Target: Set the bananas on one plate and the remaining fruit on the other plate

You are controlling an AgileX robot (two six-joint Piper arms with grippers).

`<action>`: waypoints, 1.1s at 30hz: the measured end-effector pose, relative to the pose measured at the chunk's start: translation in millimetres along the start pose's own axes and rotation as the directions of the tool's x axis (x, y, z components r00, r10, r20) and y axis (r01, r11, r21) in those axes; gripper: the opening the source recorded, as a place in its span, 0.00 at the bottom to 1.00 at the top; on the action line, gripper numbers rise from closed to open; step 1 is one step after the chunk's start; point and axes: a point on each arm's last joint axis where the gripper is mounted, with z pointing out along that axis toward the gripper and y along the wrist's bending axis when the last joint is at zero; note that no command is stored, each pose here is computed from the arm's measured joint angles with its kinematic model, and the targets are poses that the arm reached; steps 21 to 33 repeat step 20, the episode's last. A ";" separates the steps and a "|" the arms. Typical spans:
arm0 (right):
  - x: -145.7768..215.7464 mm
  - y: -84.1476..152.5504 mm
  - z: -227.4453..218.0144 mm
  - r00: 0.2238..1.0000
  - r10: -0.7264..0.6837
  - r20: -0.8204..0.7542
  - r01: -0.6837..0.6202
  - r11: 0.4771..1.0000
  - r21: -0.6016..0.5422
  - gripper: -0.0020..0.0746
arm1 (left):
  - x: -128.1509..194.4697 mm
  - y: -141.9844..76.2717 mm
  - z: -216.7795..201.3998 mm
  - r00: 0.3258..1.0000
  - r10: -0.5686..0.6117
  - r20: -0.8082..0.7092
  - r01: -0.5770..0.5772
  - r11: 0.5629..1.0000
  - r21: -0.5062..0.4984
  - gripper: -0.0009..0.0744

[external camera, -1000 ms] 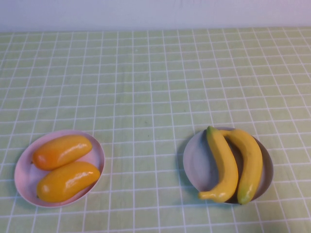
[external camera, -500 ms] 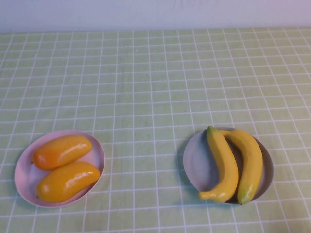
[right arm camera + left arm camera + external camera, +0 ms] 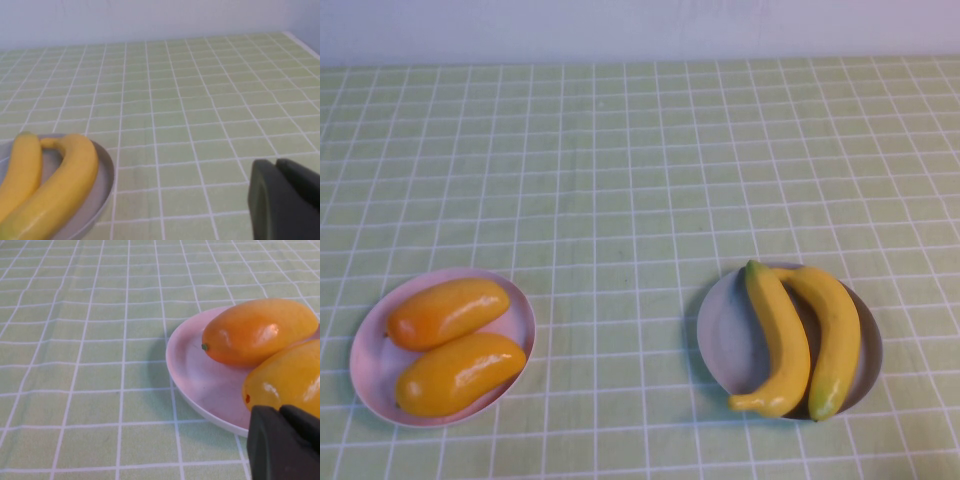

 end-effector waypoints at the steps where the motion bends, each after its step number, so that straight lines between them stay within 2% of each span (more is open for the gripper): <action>1: 1.2 1.0 0.0 1.000 -0.011 -0.013 0.011 1.000 -0.011 0.01 | 0.0 0.0 0.0 1.000 0.000 0.000 0.000 1.000 0.000 0.01; 5: 9.4 5.5 -0.6 0.992 -0.080 -0.096 0.074 0.995 -0.068 0.01 | 0.0 0.0 0.0 1.000 0.000 0.000 0.000 1.000 0.000 0.01; 9: 11.2 6.9 -0.9 0.987 -0.113 -0.112 0.103 0.991 -0.089 0.01 | 0.0 0.0 0.0 1.000 0.000 0.000 0.000 1.000 0.000 0.01; 33: 11.5 7.3 -0.9 0.987 -0.118 -0.114 0.107 0.990 -0.093 0.01 | 0.0 0.0 0.0 1.000 0.000 0.000 0.000 1.000 0.000 0.01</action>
